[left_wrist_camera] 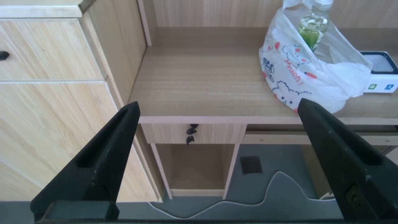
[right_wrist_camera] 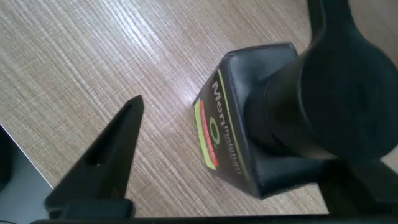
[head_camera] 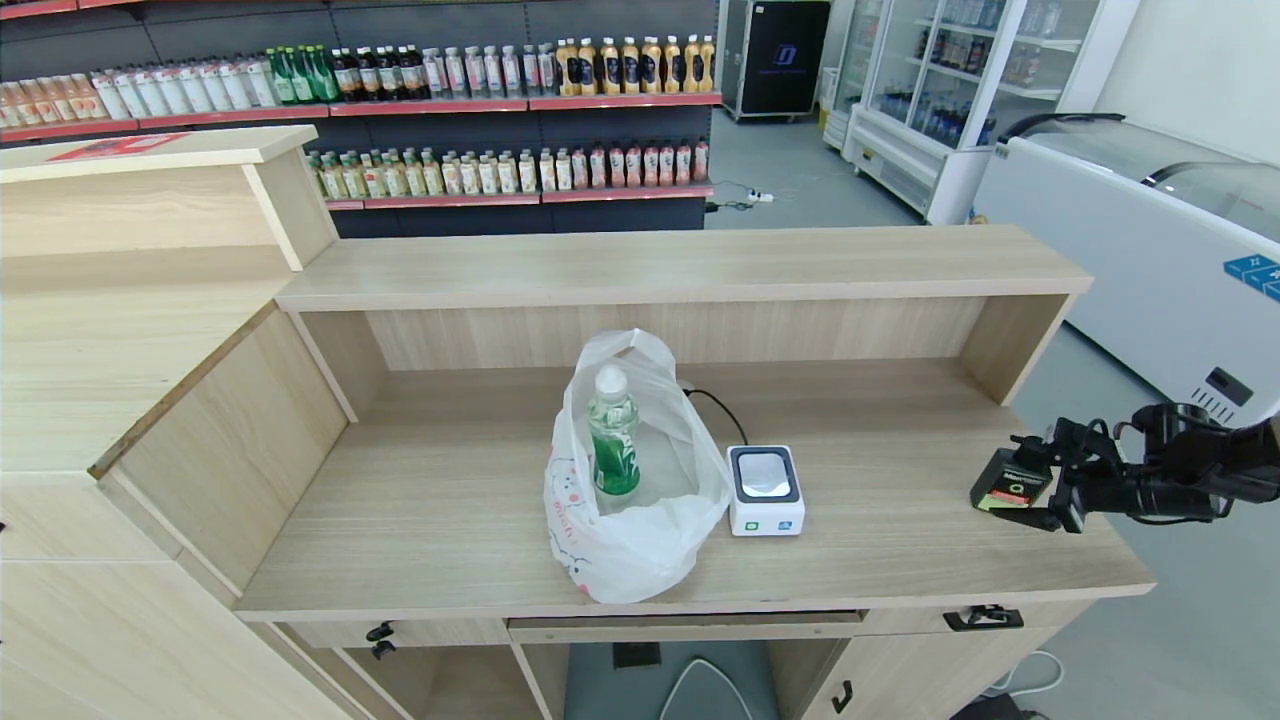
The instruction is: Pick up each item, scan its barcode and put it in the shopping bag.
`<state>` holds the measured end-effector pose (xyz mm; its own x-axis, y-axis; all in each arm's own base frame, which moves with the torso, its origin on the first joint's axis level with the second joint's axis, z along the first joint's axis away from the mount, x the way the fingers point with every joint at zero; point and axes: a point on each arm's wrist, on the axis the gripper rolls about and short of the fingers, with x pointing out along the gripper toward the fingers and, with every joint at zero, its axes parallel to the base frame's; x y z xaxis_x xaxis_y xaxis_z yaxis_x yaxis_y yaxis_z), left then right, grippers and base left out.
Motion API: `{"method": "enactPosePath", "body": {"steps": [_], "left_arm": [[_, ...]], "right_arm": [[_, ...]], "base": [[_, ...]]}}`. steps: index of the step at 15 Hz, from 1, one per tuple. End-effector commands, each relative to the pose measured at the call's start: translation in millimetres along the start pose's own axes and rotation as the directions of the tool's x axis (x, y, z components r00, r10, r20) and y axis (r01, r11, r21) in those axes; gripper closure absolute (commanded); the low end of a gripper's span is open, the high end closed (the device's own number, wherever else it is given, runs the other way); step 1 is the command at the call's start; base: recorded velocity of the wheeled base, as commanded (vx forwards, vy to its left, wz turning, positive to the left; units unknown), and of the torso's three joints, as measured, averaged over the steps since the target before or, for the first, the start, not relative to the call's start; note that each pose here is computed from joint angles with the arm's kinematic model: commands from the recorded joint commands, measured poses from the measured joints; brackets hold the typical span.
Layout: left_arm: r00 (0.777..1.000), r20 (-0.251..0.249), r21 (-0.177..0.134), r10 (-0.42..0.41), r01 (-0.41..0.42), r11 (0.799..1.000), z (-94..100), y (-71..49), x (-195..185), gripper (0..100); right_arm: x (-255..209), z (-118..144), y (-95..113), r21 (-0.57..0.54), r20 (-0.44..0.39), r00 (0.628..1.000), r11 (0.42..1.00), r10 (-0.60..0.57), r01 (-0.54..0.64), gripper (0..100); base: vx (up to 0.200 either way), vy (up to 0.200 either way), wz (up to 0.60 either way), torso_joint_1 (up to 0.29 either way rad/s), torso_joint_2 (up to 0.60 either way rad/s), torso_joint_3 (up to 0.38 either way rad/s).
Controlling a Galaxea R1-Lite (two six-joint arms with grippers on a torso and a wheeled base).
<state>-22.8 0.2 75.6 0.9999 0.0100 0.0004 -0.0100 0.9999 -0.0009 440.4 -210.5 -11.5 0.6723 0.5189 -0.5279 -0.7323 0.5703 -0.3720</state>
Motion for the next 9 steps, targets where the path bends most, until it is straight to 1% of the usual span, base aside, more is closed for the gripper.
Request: {"method": "enactPosePath", "body": {"steps": [1,3,5,7,8,9], "left_arm": [[1.0,0.001,-0.001,0.001,-0.001,1.0,0.1,0.0,0,0],[1.0,0.0,-0.001,0.001,-0.001,1.0,-0.1,0.0,0,0],[1.0,0.0,-0.001,0.001,-0.001,1.0,-0.1,0.0,0,0],[1.0,0.001,-0.001,0.001,-0.001,1.0,0.1,0.0,0,0],[1.0,0.0,-0.001,0.001,-0.001,1.0,-0.1,0.0,0,0],[1.0,0.001,-0.001,0.001,-0.001,1.0,0.1,0.0,0,0]], "right_arm": [[3,3,1,-0.005,0.003,1.0,1.0,0.007,-0.007,100],[4,5,1,-0.01,0.005,1.0,1.0,0.01,-0.01,100],[2,13,-1,-0.036,0.001,1.0,0.999,-0.002,0.002,100],[-7,22,-11,-0.099,-0.039,0.996,0.992,-0.076,0.072,100],[-15,30,-16,-0.136,-0.042,0.992,0.984,-0.119,0.112,100],[-26,44,-22,-0.179,-0.041,0.985,0.971,-0.165,0.155,100]], "base": [[0.0,0.0,0.0,0.0,0.0,0.0],[0.0,0.0,0.0,0.0,0.0,0.0],[0.0,0.0,0.0,0.0,0.0,0.0],[0.0,0.0,0.0,0.0,0.0,0.0],[0.0,0.0,0.0,0.0,0.0,0.0],[0.0,0.0,0.0,0.0,0.0,0.0]]}}
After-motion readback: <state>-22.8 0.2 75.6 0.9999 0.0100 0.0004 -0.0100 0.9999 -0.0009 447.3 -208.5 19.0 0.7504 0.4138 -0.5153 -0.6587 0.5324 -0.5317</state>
